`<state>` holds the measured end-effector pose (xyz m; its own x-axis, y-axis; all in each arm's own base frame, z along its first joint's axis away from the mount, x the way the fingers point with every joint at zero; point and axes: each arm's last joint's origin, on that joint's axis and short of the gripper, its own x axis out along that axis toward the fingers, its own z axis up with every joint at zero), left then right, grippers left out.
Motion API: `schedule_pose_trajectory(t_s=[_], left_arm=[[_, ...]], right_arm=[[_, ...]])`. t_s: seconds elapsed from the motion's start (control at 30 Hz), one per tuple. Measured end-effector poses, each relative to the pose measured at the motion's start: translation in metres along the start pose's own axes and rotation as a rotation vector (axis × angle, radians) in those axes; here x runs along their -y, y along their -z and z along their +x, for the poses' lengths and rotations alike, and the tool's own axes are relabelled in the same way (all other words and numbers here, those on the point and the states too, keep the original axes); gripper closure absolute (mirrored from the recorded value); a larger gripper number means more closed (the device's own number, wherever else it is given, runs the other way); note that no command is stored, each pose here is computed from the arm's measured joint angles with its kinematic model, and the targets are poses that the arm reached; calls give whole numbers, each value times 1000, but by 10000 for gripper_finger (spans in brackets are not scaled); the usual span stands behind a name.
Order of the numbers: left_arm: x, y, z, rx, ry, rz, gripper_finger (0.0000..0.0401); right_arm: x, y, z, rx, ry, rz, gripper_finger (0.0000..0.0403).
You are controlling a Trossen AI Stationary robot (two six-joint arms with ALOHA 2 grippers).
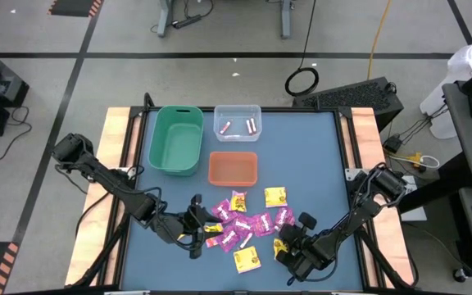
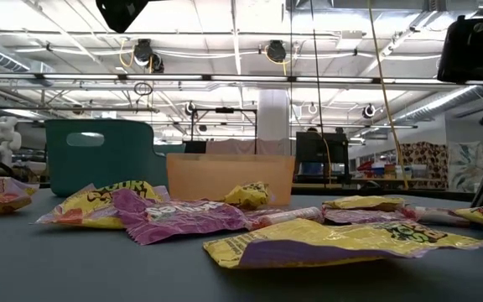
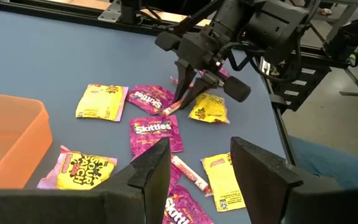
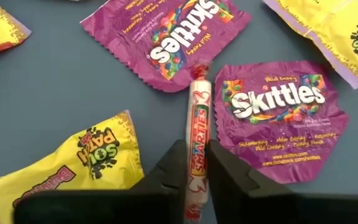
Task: Sort candy
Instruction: Put the white candy into the transparent bin
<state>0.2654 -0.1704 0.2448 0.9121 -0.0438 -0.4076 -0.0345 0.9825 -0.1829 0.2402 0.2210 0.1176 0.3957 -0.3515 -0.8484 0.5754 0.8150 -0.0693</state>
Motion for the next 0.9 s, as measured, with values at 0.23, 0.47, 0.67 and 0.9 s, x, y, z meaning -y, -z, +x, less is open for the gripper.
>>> schedule_pose_trajectory(t_s=[0.23, 0.47, 0.67, 0.9], left_arm=[[0, 0, 0, 0, 0, 1, 228], [0, 0, 0, 0, 0, 2, 228], [0, 0, 0, 4, -5, 27, 228], [-2, -2, 1, 13, -14, 71, 228]], right_arm=[[0, 0, 0, 0, 2, -9, 374], [6, -7, -12, 38, -10, -38, 373], [13, -31, -44, 212, -74, -67, 369], [36, -68, -87, 418, -97, -223, 370]])
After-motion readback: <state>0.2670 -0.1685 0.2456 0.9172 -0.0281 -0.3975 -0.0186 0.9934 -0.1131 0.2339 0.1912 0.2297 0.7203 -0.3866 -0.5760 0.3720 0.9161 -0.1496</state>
